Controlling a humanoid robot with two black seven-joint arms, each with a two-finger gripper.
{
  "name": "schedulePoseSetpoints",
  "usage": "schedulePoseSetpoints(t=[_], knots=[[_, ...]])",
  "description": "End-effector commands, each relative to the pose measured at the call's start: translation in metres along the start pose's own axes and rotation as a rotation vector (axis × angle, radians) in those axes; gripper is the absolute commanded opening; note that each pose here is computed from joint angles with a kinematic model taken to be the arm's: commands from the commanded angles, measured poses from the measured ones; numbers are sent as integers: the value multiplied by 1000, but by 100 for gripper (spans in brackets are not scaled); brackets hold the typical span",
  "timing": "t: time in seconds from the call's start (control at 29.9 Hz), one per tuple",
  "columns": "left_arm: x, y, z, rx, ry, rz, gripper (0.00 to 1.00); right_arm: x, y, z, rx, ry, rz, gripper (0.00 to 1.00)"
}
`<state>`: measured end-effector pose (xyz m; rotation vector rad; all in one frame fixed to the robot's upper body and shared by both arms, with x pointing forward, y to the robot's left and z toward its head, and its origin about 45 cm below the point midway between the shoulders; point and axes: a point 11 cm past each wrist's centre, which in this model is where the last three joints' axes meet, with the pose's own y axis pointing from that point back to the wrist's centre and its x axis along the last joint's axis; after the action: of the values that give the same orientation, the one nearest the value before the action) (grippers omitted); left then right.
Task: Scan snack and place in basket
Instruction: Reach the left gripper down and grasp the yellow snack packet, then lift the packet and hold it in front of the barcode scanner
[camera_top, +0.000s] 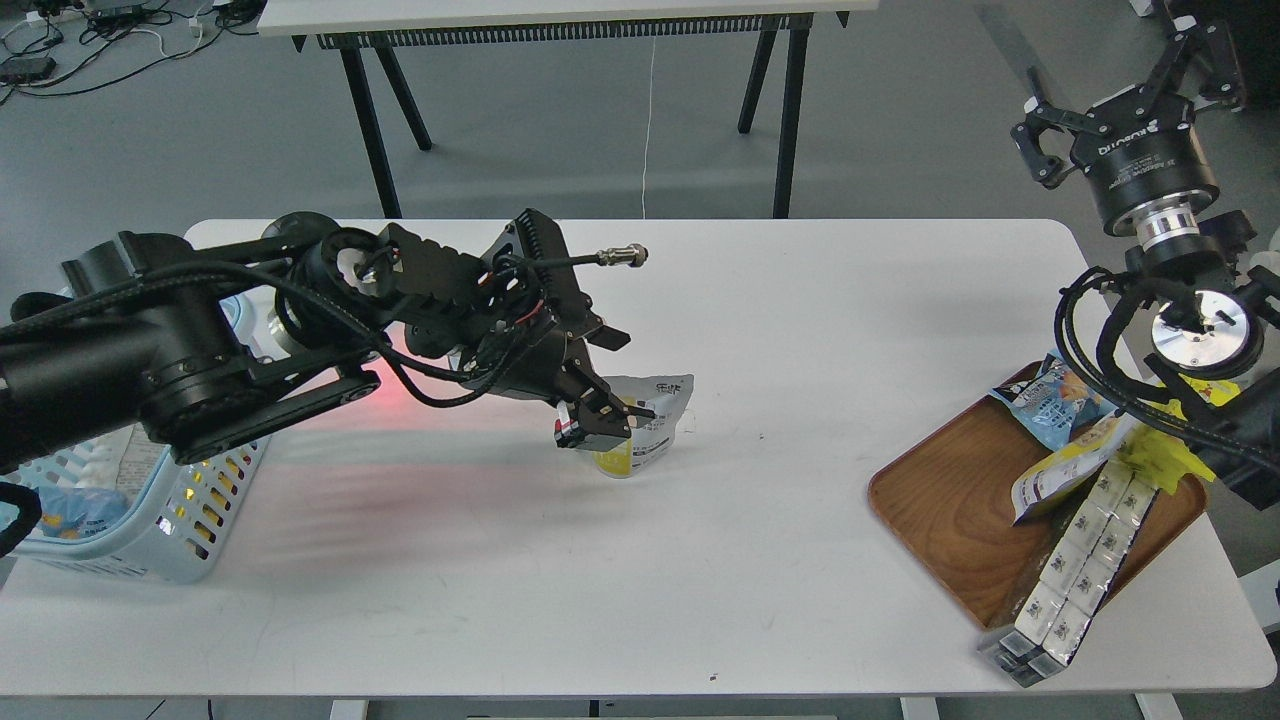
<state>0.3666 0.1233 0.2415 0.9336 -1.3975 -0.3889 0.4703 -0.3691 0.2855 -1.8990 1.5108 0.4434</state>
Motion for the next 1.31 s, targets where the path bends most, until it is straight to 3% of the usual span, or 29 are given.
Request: schedulePoseSetpoints(t=[0.0,0.17,0.6,0.7,1.0,1.27], knots=[[-7,-5,2,-10,19,-9,70,-1,0,1,-1,-3,-1,99],[-9,-9,-2,-2,32,-16,55,-1,-1,1,1,-4,-3,99],[-17,-24,-5,2,73,-29,45,0,-1,0,2,2,-1,100],[-20,-27,-3,-4,83,-32,29,3,0,-2,4,8,8,100],[-23,-25,-10,13,91,-40,1,8,-4,-13,26,31,24,99],[-19,-8,-8,-26,75,-16,0,8,-4,-15,29,34,24,99]])
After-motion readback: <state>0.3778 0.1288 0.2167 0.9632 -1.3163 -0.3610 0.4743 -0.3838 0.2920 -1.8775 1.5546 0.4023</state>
